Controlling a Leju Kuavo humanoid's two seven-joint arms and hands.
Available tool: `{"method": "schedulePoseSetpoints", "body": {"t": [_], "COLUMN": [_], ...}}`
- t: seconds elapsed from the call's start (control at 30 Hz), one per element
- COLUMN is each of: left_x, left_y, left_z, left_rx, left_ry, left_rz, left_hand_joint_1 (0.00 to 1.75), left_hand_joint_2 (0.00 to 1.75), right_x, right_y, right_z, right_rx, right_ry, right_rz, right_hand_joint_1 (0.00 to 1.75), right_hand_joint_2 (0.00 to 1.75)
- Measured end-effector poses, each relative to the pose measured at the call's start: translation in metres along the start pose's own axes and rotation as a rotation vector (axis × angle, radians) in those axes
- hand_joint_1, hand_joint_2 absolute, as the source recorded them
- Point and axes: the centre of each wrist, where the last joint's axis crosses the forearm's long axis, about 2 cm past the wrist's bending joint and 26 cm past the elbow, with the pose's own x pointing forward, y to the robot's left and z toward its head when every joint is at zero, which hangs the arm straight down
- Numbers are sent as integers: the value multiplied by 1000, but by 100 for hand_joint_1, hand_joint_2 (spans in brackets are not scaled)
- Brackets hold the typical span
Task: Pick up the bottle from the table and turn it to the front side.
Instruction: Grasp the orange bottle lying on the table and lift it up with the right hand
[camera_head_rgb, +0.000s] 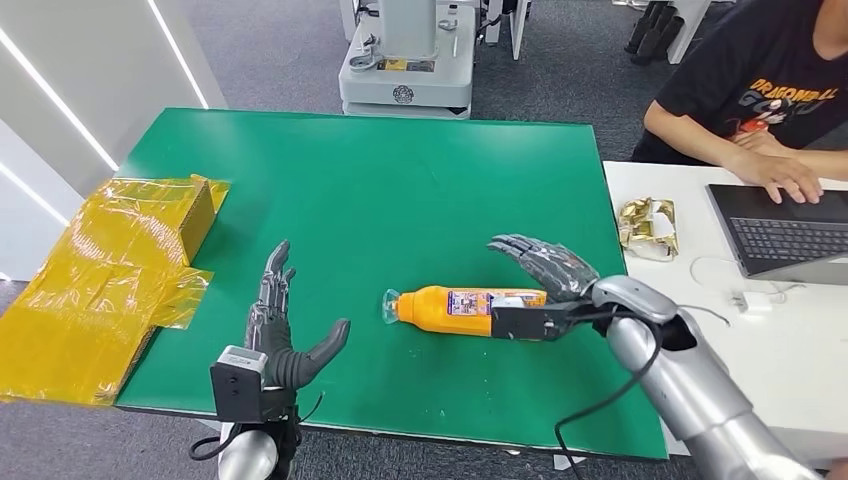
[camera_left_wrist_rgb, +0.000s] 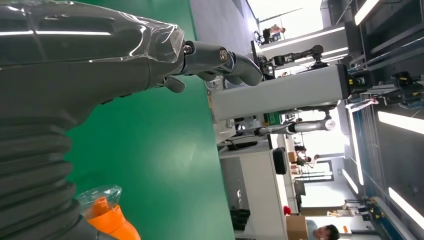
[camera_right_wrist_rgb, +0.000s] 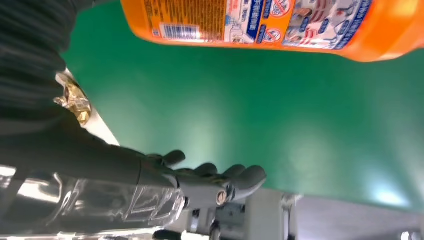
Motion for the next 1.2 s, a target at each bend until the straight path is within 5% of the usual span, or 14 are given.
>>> {"method": "schedulePoseSetpoints", "body": {"t": [0.17, 0.37, 0.87, 1.2], "left_x": [-3, -5, -6, -7], "left_y": [1, 3, 5, 6], "left_z": [-2, -1, 0, 0], "left_rx": [7, 14, 35, 35], "left_ry": [3, 8, 11, 11], "left_rz": [3, -4, -19, -23], "left_hand_joint_1": [0, 0, 0, 0], "left_hand_joint_2": [175, 175, 175, 175], "right_x": [8, 20, 30, 28], "right_y": [-25, -22, 33, 40], "right_z": [-33, -54, -67, -67], "right_rx": [78, 161, 348, 377], "right_ry": [6, 8, 43, 59], "right_rz": [24, 37, 13, 20], "right_hand_joint_1": [0, 0, 0, 0], "right_hand_joint_2": [175, 175, 175, 175]}}
